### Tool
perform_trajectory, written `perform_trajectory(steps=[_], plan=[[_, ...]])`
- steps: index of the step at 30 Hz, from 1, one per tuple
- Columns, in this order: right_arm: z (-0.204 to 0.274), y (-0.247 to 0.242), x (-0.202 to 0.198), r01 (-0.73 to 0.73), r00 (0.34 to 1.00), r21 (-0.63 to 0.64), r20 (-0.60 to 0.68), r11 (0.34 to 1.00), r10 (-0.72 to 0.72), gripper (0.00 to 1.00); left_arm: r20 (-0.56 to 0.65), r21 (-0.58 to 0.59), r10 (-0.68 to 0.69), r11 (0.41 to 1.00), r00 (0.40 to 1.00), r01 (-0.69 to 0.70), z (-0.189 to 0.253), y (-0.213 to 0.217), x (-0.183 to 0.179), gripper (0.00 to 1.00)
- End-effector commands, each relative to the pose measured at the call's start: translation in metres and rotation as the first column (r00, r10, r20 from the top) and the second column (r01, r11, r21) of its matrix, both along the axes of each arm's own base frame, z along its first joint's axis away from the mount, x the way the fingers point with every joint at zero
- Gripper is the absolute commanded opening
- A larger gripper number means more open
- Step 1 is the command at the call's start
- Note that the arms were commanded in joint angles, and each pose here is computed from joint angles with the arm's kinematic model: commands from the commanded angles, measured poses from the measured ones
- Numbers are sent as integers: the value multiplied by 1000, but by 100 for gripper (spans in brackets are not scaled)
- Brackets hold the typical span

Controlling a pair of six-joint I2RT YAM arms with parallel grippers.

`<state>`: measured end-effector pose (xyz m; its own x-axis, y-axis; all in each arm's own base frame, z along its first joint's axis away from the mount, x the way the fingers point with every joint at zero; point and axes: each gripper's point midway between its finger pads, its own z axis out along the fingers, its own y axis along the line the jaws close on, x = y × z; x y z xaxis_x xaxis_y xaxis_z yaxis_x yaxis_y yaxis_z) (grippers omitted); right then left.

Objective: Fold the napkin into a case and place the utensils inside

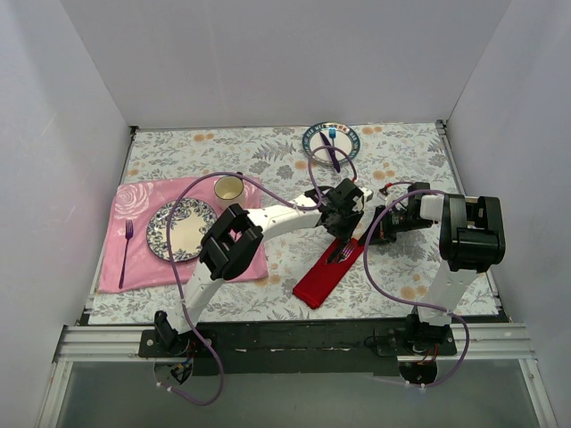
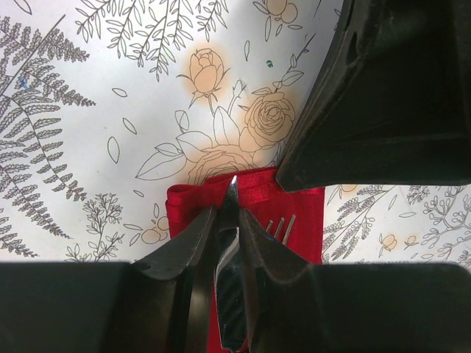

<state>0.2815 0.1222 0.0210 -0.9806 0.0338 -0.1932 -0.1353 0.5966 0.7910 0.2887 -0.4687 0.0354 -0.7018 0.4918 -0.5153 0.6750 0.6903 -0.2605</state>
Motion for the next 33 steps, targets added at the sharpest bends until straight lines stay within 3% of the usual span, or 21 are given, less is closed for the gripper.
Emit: perform_trajectory(steps=[1, 19, 22, 23, 24, 27, 33], plan=[[2, 0, 9, -3, 1000, -11, 29, 1000, 3, 1, 46, 20, -19, 1000, 999, 18, 22, 8, -5, 19], [1, -1, 11, -2, 1000, -13, 27, 1000, 2, 1, 31, 21, -8, 1000, 999, 7, 32, 18, -13, 16], [2, 0, 12, -5, 999, -6, 32, 1000, 5, 1, 28, 4, -8, 1000, 1000, 8, 38, 15, -14, 30], [5, 0, 14, -5, 999, -7, 45, 1000, 5, 1, 26, -2, -4, 1000, 1000, 4, 40, 14, -14, 37], [6, 0, 16, -5, 999, -8, 52, 1000, 5, 1, 38, -12, 4, 1000, 999, -4, 44, 13, -12, 50], [6, -1, 20, -9, 998, -12, 61, 1000, 10, 1, 66, -44, 39, 998, 997, -36, 62, 13, -2, 69], [9, -2, 34, -33, 996, -16, 88, 999, 34, 1, 82, -94, 100, 991, 992, -92, 91, 30, 21, 74]])
